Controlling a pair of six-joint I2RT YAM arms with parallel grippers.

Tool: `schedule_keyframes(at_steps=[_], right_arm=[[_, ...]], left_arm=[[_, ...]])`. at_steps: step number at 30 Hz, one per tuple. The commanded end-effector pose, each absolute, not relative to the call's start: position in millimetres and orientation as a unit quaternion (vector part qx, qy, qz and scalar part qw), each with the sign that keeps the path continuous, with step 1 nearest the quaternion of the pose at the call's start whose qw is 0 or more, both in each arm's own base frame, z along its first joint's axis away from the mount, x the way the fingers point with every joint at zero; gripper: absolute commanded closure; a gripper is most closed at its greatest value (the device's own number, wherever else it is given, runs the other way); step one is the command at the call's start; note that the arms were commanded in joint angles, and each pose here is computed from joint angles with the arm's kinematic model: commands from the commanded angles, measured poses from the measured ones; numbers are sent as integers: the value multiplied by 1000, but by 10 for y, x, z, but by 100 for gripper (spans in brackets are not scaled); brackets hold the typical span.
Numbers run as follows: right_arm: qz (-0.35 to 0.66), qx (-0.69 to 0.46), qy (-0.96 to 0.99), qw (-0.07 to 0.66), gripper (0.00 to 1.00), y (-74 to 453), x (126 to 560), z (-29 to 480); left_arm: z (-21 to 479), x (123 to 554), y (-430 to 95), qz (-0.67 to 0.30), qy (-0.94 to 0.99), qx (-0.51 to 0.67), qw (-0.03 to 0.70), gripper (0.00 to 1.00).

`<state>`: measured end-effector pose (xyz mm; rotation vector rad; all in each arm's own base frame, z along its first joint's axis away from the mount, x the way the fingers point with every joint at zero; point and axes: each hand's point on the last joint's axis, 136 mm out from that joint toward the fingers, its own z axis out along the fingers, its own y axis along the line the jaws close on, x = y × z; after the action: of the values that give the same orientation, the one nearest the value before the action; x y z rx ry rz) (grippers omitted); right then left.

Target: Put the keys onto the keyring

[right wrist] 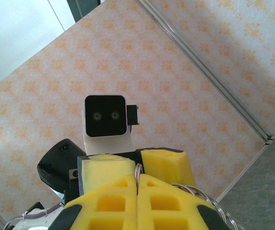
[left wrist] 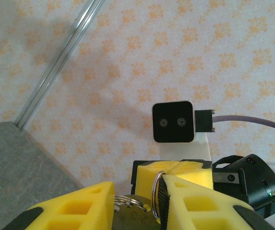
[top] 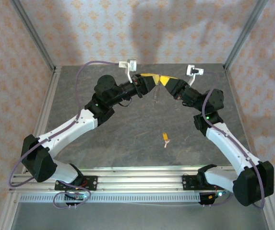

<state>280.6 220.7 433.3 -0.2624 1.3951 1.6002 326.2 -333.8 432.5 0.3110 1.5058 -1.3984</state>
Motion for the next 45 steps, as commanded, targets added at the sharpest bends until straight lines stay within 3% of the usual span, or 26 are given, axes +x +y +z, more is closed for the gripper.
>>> schedule_keyframes(at_steps=[1, 12, 20, 23, 24, 27, 30, 38, 45], right_arm=[[660, -129, 548, 498, 100, 2204, 2709, 4454], [657, -127, 557, 491, 100, 2218, 2725, 4388], [657, -128, 561, 487, 100, 2240, 2753, 4374], [653, -129, 567, 485, 100, 2250, 2773, 4355], [647, -128, 573, 487, 97, 2245, 2790, 4343], [629, -128, 584, 498, 74, 2199, 2791, 4351], [610, -127, 591, 512, 63, 2094, 2770, 4390], [574, -116, 607, 537, 60, 1805, 2727, 4398], [575, -150, 611, 523, 60, 1855, 2652, 4342]], left_arm=[[4543, 3162, -3399, -596, 596, 150, 516, 70], [4564, 3165, -3393, -595, 595, 150, 520, 78], [4598, 3122, -3448, -601, 589, 163, 515, 98], [4589, 3115, -3472, -600, 590, 169, 512, 100], [4580, 3113, -3476, -600, 592, 170, 511, 100], [4562, 3115, -3471, -590, 597, 176, 515, 100], [4546, 3100, -3461, -577, 603, 187, 519, 100], [4562, 3028, -3434, -548, 607, 227, 529, 100], [4569, 2962, -3447, -537, 611, 270, 515, 100]])
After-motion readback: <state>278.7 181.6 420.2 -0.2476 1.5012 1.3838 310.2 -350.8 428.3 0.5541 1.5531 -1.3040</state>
